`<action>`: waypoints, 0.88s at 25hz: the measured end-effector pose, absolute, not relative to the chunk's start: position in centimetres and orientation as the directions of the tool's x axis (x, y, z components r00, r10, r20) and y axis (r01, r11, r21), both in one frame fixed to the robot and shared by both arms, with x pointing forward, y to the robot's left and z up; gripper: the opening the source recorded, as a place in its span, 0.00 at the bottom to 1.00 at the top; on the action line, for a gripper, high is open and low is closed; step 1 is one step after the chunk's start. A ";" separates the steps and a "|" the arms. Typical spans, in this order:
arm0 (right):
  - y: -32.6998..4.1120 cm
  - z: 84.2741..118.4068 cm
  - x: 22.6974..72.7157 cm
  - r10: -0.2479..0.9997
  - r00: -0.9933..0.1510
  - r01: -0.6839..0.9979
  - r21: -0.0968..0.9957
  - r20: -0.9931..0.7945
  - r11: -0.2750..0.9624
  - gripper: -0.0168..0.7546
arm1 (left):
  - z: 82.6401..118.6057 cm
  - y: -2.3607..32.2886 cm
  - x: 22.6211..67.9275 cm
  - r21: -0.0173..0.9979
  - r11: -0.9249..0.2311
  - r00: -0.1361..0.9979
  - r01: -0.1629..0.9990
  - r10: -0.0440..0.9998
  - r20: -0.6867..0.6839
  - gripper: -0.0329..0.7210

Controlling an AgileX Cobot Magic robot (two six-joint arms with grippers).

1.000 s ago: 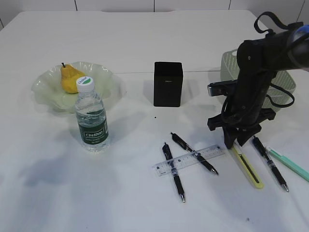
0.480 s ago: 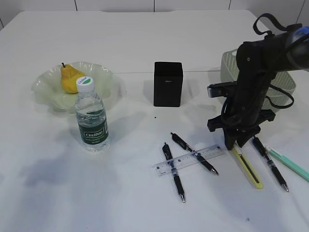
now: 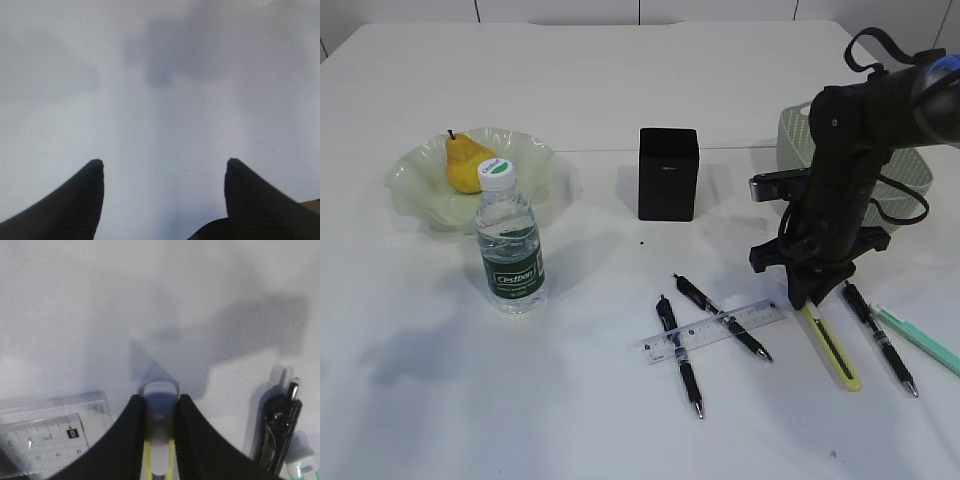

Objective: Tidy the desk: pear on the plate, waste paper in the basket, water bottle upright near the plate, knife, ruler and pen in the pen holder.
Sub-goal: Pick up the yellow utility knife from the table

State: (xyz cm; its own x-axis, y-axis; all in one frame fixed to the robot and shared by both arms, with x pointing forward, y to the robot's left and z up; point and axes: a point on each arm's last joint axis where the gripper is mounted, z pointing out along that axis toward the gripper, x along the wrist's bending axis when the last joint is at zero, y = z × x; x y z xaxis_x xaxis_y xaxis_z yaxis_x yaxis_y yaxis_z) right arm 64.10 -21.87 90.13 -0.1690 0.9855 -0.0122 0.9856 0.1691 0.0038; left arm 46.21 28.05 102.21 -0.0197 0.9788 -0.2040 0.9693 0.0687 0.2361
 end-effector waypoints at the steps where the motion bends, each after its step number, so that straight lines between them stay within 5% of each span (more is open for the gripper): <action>1: -21.9 90.1 64.1 0.986 -0.169 0.986 0.004 -0.012 0.169 0.19 | 102.2 28.1 46.2 0.236 0.069 -0.020 0.969 0.979 -0.204 0.75; 14: -21.9 90.6 64.1 0.986 -0.169 0.986 0.012 -0.012 0.169 0.17 | 102.2 28.1 46.2 0.236 0.069 -0.020 0.969 0.979 -0.204 0.74; 22: -21.8 95.5 64.2 0.985 -0.174 0.967 0.187 -0.008 0.172 0.17 | 102.2 28.1 46.2 0.236 0.069 -0.020 0.969 0.979 -0.204 0.74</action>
State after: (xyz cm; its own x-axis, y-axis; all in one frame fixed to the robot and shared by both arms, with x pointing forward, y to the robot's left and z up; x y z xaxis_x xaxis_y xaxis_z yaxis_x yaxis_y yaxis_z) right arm 64.20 -21.84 95.49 -0.1741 0.9847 -0.0075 0.9672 0.1725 0.1865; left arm 46.21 28.05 102.21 -0.0197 0.9788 -0.2040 0.9693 0.0687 0.2361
